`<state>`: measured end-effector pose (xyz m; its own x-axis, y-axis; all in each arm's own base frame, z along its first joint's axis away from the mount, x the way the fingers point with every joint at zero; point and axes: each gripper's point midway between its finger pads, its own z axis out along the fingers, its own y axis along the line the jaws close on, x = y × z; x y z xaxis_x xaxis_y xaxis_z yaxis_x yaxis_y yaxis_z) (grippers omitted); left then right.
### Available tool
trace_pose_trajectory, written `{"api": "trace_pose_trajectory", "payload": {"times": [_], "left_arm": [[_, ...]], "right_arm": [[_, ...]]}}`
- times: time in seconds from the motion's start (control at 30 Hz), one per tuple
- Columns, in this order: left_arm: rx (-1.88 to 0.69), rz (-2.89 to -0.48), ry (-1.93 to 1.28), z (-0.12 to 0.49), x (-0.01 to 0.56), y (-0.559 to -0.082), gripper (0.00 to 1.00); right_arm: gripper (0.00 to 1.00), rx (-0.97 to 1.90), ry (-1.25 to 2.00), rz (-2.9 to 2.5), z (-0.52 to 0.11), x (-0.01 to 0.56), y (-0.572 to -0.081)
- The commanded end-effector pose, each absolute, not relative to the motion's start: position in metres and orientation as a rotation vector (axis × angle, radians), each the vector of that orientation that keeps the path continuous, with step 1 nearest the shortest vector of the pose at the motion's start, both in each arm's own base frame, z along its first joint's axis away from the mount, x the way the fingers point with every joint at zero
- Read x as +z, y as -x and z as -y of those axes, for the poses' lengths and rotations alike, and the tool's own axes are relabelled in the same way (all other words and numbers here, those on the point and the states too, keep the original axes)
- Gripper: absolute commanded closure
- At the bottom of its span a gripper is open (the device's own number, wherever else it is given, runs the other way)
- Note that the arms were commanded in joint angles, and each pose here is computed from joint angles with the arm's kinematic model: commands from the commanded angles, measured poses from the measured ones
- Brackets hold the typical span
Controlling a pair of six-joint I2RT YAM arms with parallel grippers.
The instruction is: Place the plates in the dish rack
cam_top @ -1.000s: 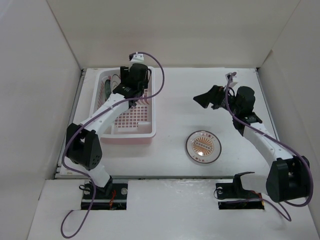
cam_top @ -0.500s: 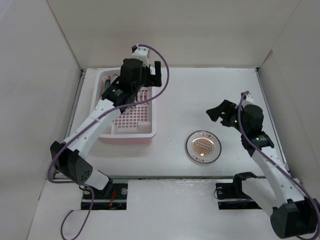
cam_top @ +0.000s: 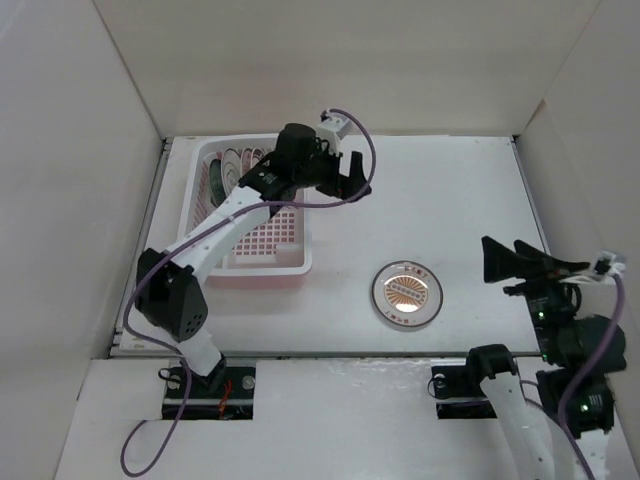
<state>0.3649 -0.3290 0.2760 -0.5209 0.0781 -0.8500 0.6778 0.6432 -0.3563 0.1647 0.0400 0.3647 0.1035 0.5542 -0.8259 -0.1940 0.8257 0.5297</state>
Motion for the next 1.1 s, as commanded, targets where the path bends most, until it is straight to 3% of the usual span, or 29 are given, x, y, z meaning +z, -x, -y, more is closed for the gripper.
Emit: {"api": "trace_pose_trajectory", "payload": {"times": [0.0, 0.17, 0.43, 0.73, 0.83, 1.07], "left_arm": [[-1.075, -1.952, -0.786, 0.371, 0.274, -0.340, 0.00], [-1.075, -2.041, -0.990, 0.415, 0.217, -0.313, 0.00], [-0.997, -2.232, -1.015, 0.430, 0.131, -0.331, 0.00], [-1.019, -2.320, -1.059, 0.445, 0.085, -0.333, 0.05], [-1.048, -2.344, -1.097, 0.444, 0.073, -0.326, 0.11], [-1.154, -2.368, -1.133, 0.437, 0.066, -0.300, 0.13]], "right_arm": [[0.00, 0.508, -0.267, -1.329, -0.034, 0.396, -0.150], [0.00, 0.547, -0.109, -1.330, -0.053, 0.409, -0.137], [0.00, 0.654, 0.108, -1.290, -0.083, 0.424, -0.114], [0.00, 0.673, 0.237, -1.279, -0.096, 0.428, -0.112], [0.00, 0.681, 0.258, -1.265, -0.097, 0.432, -0.107], [0.00, 0.681, 0.266, -1.260, -0.096, 0.432, -0.107]]}}
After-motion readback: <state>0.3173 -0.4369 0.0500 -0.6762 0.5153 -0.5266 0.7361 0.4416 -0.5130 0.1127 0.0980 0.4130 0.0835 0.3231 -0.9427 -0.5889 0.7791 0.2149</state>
